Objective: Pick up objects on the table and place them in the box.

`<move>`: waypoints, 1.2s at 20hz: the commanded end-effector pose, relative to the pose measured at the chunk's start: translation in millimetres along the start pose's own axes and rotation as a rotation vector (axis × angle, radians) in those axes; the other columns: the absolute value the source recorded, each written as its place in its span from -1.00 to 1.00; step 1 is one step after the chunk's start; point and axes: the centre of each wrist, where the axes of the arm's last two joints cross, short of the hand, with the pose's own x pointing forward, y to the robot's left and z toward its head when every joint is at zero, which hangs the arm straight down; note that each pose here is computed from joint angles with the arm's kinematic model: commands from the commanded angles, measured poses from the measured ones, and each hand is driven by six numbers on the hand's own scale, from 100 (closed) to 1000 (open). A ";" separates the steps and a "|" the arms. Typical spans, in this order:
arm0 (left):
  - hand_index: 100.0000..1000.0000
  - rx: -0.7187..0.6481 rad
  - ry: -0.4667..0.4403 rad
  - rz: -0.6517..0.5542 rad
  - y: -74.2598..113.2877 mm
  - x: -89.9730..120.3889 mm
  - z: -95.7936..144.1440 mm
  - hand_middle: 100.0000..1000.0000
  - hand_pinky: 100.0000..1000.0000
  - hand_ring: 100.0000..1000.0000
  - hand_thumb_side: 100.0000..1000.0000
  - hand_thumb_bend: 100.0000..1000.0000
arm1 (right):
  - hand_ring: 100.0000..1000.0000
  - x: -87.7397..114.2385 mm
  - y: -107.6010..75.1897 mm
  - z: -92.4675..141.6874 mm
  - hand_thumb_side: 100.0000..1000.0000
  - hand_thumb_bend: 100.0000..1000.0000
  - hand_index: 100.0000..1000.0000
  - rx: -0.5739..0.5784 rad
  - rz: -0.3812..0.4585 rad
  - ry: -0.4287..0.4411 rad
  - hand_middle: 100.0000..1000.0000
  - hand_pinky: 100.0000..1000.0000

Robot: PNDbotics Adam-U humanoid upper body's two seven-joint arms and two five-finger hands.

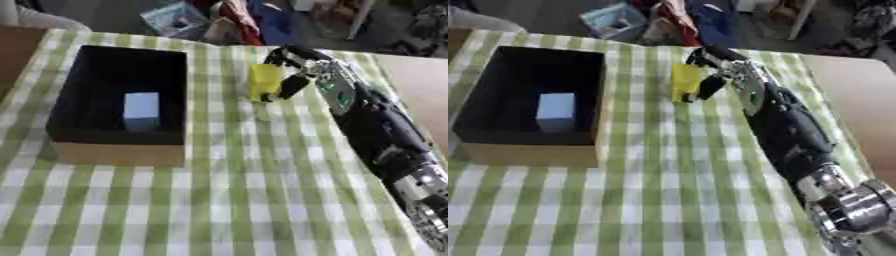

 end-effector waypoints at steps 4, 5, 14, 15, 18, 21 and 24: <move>0.39 0.013 -0.026 -0.024 8.7 6.6 -3.8 0.04 0.33 0.03 -1.00 -0.42 | 0.42 11.8 -29.3 2.5 -0.67 -0.13 0.24 -0.109 0.036 -0.088 -0.14 0.50; 0.39 0.012 -0.025 -0.024 8.7 6.4 -3.6 0.04 0.33 0.03 -1.00 -0.43 | 0.41 17.6 -33.9 2.3 -0.67 -0.14 0.24 -0.122 0.044 -0.120 -0.14 0.49; 0.39 0.000 -0.020 -0.017 7.5 5.1 -2.6 0.04 0.33 0.03 -1.00 -0.43 | 0.39 92.3 -65.5 -3.5 -0.62 -0.19 0.22 -0.216 0.060 -0.397 -0.16 0.47; 0.39 -0.002 -0.022 -0.015 7.2 5.2 -2.8 0.04 0.33 0.03 -1.00 -0.43 | 0.39 101.8 -64.7 -5.8 -0.63 -0.19 0.23 -0.213 0.059 -0.420 -0.16 0.48; 0.39 -0.008 -0.026 -0.009 6.0 5.7 -3.6 0.04 0.33 0.03 -1.00 -0.43 | 0.39 127.6 -54.5 -14.6 -0.62 -0.19 0.23 -0.182 0.055 -0.470 -0.15 0.47; 0.39 -0.010 -0.033 -0.004 5.2 6.8 -5.0 0.04 0.33 0.03 -1.00 -0.43 | 0.39 149.5 -40.0 -22.0 -0.63 -0.18 0.23 -0.139 0.060 -0.516 -0.15 0.48; 0.39 -0.010 -0.038 0.002 4.5 7.7 -6.2 0.04 0.33 0.03 -1.00 -0.43 | 0.39 166.8 -22.8 -27.3 -0.63 -0.17 0.24 -0.082 0.074 -0.555 -0.14 0.48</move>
